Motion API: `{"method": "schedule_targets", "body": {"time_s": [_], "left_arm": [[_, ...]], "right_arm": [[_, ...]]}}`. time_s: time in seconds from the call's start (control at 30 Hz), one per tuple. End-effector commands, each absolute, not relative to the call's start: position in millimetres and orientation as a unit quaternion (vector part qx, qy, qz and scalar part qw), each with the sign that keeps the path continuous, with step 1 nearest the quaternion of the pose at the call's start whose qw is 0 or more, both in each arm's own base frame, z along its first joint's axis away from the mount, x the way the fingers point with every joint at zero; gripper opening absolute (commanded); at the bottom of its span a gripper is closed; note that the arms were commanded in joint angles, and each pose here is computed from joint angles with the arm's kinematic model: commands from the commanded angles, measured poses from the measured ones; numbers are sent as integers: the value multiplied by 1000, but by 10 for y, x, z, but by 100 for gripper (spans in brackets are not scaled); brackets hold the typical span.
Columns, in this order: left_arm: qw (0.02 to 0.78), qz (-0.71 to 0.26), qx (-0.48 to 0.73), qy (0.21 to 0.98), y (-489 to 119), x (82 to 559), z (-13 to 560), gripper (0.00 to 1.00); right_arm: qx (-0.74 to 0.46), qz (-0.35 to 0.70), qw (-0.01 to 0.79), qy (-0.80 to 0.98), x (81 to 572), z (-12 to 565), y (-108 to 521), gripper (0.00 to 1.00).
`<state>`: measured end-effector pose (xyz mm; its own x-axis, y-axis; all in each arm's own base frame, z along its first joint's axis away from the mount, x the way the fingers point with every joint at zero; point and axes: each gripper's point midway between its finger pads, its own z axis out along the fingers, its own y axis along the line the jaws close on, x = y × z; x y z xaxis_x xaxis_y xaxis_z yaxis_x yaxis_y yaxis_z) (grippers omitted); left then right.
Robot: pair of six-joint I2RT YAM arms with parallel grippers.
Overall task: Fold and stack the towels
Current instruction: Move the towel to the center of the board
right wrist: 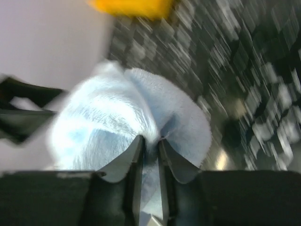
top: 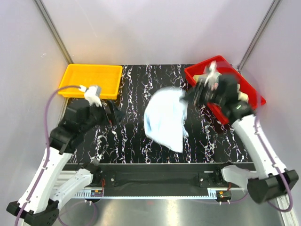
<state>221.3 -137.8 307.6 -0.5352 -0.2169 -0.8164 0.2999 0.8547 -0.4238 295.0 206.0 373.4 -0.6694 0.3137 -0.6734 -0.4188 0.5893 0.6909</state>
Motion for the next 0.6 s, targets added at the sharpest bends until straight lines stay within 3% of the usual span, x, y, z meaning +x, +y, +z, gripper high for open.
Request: {"method": "schedule_targets", "body": {"time_s": [0.0,0.13,0.2,0.57], "left_arm": [[409,-237,-15,881,-1299,2143,2381,96],[363,-245,-23,899,-1377,2110,1928,95],[350,-255,-29,901,-1438,2141,1852,94],[301,-289,-7,909,-1726,2116,1527,87]], "right_arm": [[69,344,249,903,2638,1773,1801,27],[109,244,214,940,2559,1277,1503,45],[116,216,206,947,2565,1194,1426,49],[65,219,170,959,2466,1118,1626,53]]}}
